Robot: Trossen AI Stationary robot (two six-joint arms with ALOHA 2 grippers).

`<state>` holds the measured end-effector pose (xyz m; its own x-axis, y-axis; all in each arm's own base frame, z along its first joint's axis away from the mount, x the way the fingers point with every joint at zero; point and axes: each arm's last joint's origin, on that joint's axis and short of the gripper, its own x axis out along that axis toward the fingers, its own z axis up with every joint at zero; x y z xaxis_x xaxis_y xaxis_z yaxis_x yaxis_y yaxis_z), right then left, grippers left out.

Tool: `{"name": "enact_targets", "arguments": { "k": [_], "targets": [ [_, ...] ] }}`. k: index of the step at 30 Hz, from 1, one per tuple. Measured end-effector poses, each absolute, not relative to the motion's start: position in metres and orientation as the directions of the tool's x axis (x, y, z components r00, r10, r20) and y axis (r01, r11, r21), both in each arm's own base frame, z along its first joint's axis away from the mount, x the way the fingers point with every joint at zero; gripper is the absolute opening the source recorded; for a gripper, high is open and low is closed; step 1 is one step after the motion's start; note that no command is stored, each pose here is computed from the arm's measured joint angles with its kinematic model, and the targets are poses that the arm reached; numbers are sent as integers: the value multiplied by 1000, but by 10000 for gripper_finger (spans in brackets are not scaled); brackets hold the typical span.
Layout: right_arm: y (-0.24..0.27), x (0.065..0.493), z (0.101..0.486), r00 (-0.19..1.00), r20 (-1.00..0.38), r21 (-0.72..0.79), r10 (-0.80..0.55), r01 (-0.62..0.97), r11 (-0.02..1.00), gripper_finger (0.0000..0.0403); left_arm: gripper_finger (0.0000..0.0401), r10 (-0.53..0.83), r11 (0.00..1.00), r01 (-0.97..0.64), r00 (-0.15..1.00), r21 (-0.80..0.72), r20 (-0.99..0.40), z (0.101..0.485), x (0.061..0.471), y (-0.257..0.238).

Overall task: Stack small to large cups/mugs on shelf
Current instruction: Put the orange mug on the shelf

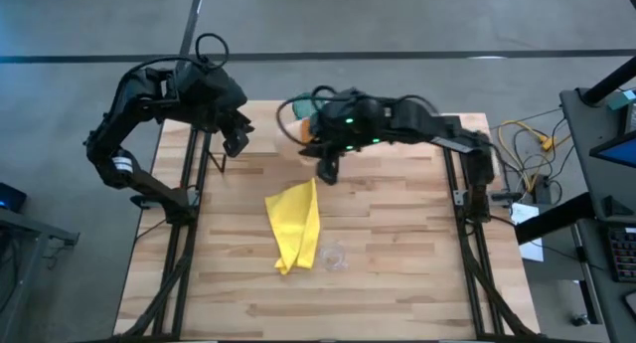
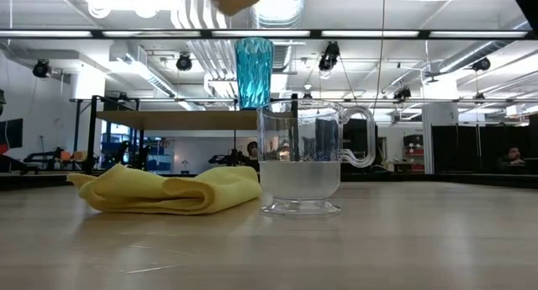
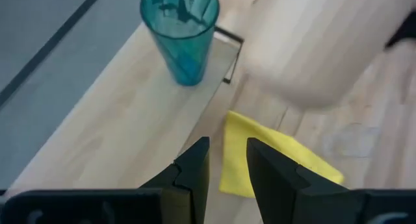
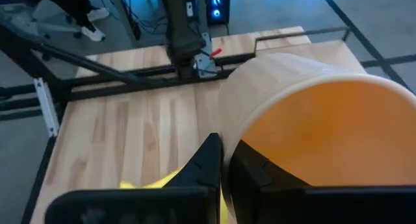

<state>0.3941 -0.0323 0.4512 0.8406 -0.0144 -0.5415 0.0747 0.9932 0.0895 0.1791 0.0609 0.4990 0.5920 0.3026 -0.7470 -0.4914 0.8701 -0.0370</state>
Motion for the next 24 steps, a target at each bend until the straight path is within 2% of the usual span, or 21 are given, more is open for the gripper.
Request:
{"name": "enact_targets", "arguments": {
  "k": [5,10,14,21,24],
  "targets": [
    [-48,415,442,881,-472,170,27,61,984,9,88,399,832,-553,538,47,-743,495,174,62],
    [-59,432,423,861,-508,163,2,93,982,9,88,515,770,-622,470,145,-717,494,165,64],
    [-70,444,411,865,-501,163,-13,110,980,9,88,515,767,-623,455,154,-726,489,163,64],
    [-86,470,399,922,-385,170,-45,118,978,9,88,492,753,-640,390,155,-778,468,171,66],
    [-93,475,389,911,-409,199,-53,145,969,9,88,479,754,-634,352,172,-804,457,176,68]
  ]
}}
